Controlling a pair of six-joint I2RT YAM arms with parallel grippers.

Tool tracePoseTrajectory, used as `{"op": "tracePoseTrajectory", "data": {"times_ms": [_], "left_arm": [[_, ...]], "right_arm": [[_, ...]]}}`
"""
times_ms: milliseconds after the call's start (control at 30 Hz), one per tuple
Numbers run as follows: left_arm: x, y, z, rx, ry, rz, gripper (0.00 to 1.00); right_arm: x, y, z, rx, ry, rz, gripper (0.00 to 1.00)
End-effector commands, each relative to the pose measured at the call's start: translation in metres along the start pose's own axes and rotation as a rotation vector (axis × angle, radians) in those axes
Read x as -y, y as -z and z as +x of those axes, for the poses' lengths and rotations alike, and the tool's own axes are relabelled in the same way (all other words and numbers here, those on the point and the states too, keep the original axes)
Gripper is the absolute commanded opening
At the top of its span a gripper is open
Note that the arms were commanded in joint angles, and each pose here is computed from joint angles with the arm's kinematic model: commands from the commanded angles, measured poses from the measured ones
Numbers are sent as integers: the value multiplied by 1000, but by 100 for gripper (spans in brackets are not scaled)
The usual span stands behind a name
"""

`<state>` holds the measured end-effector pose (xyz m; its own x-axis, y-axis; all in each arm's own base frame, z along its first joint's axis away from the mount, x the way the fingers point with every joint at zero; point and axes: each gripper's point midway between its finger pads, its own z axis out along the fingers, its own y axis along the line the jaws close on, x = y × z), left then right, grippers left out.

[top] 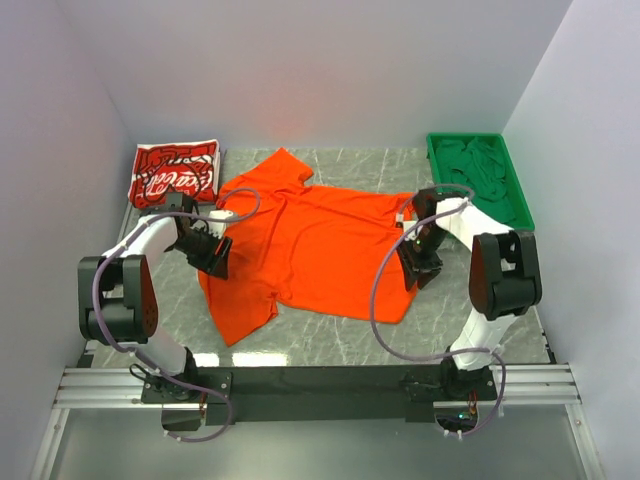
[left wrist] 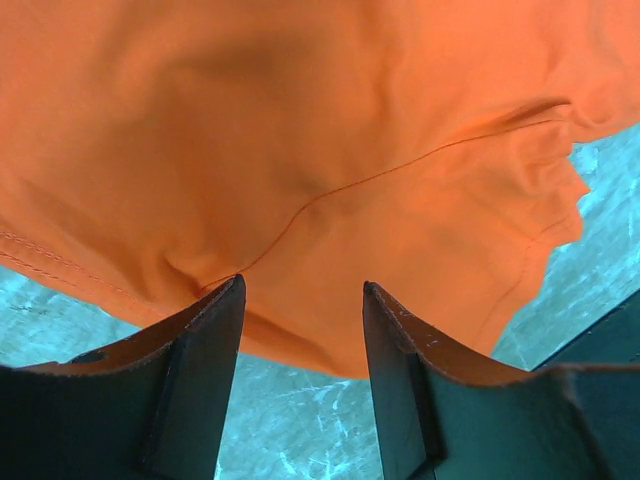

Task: Fold and stack the t-shirts
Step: Flatten the tshirt out

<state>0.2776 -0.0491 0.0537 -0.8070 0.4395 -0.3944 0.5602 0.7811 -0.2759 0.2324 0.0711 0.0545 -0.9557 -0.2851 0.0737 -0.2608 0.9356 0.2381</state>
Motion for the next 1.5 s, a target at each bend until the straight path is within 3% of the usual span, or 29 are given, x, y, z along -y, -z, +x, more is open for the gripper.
{"op": "tracePoseTrajectory", "data": {"times_ms": [0, 233, 367, 433, 500, 533, 633, 733, 1133, 1300, 1467], "left_arm": [[-9, 3, -11, 41, -62, -40, 56], [-14, 0, -17, 54, -58, -46, 56], [-17, 1, -20, 57, -60, -51, 55], [-18, 3, -22, 62, -63, -54, 55], [-18, 3, -24, 66, -61, -51, 55], [-19, 3, -25, 67, -59, -48, 55], [-20, -1, -28, 69, -48, -36, 55], [-21, -1, -31, 63, -32, -23, 55], [-14, -4, -20, 61, -26, 4, 56], [-17, -9, -19, 51, -23, 5, 55], [-19, -10, -17, 39, -26, -3, 55]], "right_arm": [[14, -8, -1, -12, -121, -3, 46], [6, -27, -7, -126, -162, -111, 42], [-20, -3, -29, -65, -119, -256, 5], [-41, 21, -54, 34, -59, -319, 1], [-53, 30, -68, 62, -19, -312, 12], [-66, 29, -79, 62, 32, -306, 25], [-91, 6, -90, -19, 86, -303, 38], [-94, -2, -85, -67, 93, -289, 38], [-34, 19, -23, 70, 72, -145, 38], [-13, 3, -33, 92, 62, -97, 35], [-2, -14, -50, 88, 43, -67, 39]]}}
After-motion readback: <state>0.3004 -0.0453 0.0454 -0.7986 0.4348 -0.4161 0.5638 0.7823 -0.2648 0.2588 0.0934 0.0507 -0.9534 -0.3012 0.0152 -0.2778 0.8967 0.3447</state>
